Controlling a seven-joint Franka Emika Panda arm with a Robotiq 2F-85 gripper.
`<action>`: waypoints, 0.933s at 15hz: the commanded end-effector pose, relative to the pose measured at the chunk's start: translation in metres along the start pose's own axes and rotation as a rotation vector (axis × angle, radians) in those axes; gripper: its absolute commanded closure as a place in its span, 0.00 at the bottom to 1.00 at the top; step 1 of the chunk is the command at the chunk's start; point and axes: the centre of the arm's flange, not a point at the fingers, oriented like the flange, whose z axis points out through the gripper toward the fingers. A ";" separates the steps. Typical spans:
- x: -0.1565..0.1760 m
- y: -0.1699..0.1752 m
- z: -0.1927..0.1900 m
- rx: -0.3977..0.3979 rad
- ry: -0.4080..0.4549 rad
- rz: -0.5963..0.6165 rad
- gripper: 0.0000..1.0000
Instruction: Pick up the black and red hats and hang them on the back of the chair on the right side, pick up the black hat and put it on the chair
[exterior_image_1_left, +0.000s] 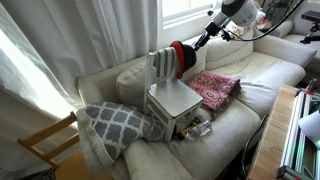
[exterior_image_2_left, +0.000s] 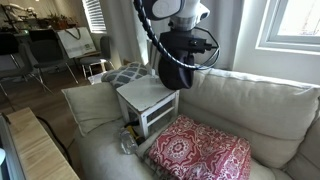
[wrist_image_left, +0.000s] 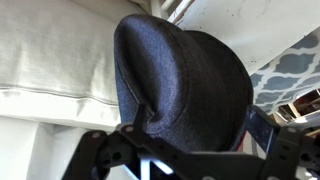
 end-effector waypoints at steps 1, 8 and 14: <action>0.013 -0.012 -0.017 0.018 -0.076 0.092 0.00; 0.018 -0.011 -0.017 0.007 -0.061 0.096 0.00; 0.046 -0.012 -0.031 0.042 0.037 0.126 0.00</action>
